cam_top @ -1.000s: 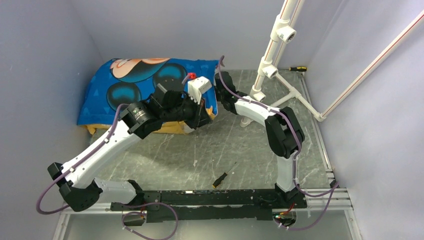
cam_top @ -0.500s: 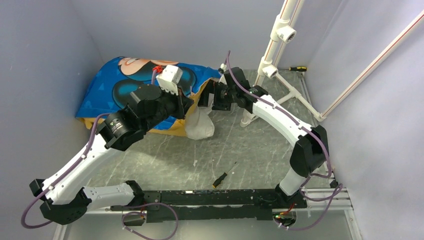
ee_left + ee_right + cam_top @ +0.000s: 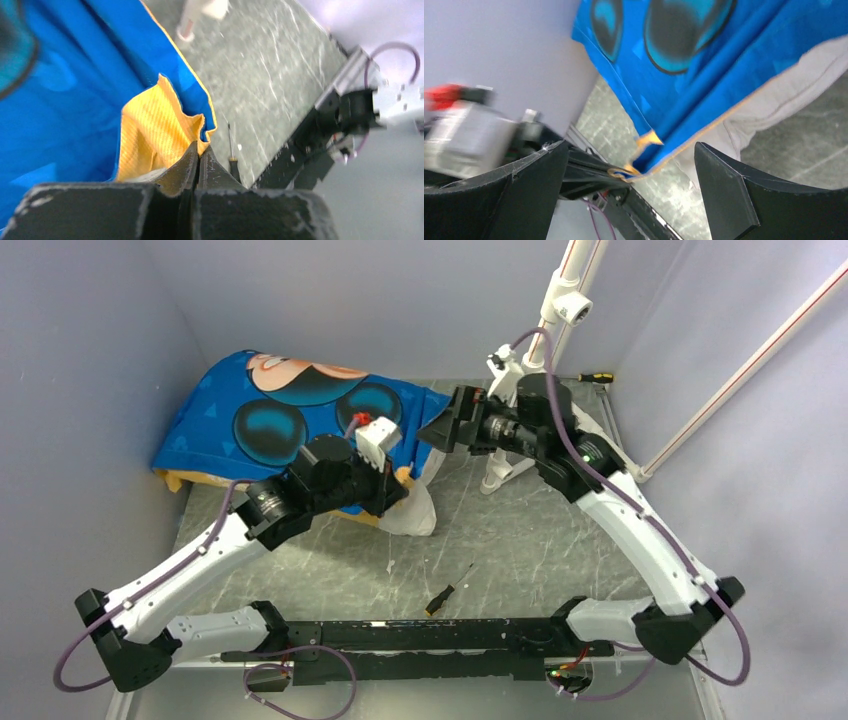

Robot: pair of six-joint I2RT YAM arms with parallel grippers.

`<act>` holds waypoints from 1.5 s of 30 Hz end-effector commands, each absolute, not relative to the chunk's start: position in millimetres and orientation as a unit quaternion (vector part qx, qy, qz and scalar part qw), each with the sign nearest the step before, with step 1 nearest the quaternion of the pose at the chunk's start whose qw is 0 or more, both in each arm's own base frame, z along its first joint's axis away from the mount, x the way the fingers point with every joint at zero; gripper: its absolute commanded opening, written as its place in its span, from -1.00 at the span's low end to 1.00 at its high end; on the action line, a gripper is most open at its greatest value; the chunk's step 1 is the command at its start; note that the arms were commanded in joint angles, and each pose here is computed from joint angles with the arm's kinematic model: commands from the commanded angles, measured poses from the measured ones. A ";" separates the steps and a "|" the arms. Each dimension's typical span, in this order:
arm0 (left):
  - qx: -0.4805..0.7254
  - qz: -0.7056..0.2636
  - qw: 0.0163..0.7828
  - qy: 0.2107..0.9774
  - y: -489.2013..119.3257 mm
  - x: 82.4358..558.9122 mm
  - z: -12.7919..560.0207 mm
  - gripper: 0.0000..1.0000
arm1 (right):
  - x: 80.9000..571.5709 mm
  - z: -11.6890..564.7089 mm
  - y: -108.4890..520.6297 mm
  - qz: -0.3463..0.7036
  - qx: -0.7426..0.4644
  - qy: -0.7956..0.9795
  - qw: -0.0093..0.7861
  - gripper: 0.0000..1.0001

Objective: Put the pillow into the pillowcase
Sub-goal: Stuff the pillow into the pillowcase.

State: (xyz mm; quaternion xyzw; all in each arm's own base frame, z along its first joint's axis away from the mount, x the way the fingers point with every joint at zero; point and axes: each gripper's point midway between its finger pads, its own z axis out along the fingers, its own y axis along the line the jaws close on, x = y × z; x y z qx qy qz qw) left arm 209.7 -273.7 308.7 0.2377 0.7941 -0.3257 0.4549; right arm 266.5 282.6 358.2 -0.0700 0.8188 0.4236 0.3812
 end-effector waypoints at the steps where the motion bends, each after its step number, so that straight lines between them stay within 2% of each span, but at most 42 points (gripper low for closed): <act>1: 0.363 -0.408 0.390 0.742 -308.2 168.8 292.5 -1.00 | 275.2 380.5 275.5 0.429 -0.054 0.789 0.437 1.00; 8: 0.512 -0.385 0.275 0.717 -348.7 111.7 231.7 -1.00 | 291.8 350.7 280.9 0.421 -0.037 0.804 0.418 1.00; 12: 0.557 -0.349 0.256 0.709 -359.4 90.8 201.7 -1.00 | 302.9 324.0 274.9 0.429 -0.003 0.811 0.397 0.99; 18: 0.628 -0.254 0.229 0.699 -345.1 83.4 160.4 -1.00 | 314.6 287.4 270.8 0.410 0.003 0.836 0.366 1.00; 19: 0.640 -0.235 0.219 0.698 -341.8 82.0 154.5 -0.93 | 315.0 285.3 272.7 0.411 -0.004 0.835 0.365 1.00; 21: 0.662 -0.196 0.209 0.693 -337.8 79.3 149.7 -0.22 | 316.2 279.5 275.6 0.413 -0.009 0.837 0.360 1.00; 23: 0.678 -0.157 0.223 0.683 -337.6 81.1 152.5 0.24 | 317.5 265.6 277.6 0.402 -0.017 0.849 0.342 1.00; 25: 0.670 -0.141 0.251 0.684 -340.9 86.7 166.4 0.93 | 317.1 258.5 279.1 0.393 -0.029 0.857 0.332 0.99; 26: 0.654 -0.136 0.274 0.692 -343.0 93.9 179.3 0.98 | 316.7 256.1 280.2 0.392 -0.034 0.859 0.329 1.00; 31: 0.543 -0.152 0.391 0.728 -350.4 136.3 260.4 0.99 | 312.3 254.5 283.4 0.383 -0.063 0.861 0.327 0.99; 35: 0.417 -0.199 0.430 0.775 -333.9 178.9 311.0 0.97 | 310.6 270.0 288.4 0.364 -0.094 0.857 0.354 0.96; 38: 0.341 -0.220 0.445 0.798 -313.3 207.3 328.5 0.95 | 308.0 279.9 287.0 0.324 -0.111 0.860 0.378 0.96; 41: 0.284 -0.225 0.436 0.824 -293.9 224.2 318.2 0.79 | 308.3 289.9 281.2 0.314 -0.100 0.856 0.398 0.98; 45: 0.283 -0.254 0.396 0.836 -290.8 222.7 273.6 0.34 | 310.5 298.6 272.5 0.297 -0.097 0.856 0.413 0.99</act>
